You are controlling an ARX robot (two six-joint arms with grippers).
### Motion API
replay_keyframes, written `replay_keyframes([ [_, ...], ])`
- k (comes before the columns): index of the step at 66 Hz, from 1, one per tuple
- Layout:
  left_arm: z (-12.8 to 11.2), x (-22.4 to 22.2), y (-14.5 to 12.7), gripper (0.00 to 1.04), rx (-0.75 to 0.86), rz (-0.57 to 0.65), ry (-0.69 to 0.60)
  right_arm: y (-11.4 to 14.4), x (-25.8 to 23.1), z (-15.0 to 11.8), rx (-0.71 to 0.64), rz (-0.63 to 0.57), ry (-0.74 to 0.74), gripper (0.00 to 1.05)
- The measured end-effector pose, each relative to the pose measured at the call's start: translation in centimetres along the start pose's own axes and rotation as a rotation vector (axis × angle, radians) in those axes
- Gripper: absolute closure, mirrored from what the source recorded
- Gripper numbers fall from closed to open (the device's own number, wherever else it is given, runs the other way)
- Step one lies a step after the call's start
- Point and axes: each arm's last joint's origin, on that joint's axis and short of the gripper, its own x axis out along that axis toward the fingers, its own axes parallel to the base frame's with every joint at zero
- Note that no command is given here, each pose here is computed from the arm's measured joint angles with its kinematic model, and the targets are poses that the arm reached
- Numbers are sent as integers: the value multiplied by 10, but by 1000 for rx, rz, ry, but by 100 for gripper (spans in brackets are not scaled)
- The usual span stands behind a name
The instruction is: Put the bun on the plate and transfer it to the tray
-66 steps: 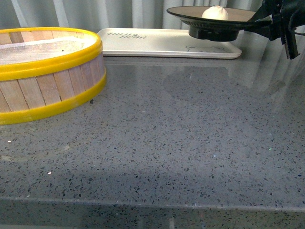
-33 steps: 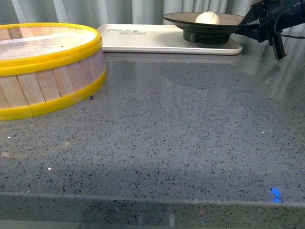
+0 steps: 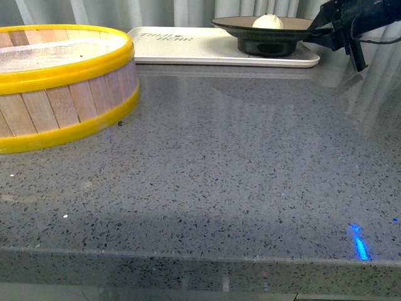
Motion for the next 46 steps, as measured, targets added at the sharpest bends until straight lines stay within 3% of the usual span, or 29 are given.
replay_keyframes([
  [6, 0, 0, 0, 7, 0, 0, 0, 1, 2, 2, -4, 0, 5, 101],
  [41, 0, 0, 0, 7, 0, 0, 0, 22, 2, 5, -4, 46, 25, 13],
  [46, 0, 0, 0, 7, 0, 0, 0, 22, 2, 4, 0, 51, 28, 7],
])
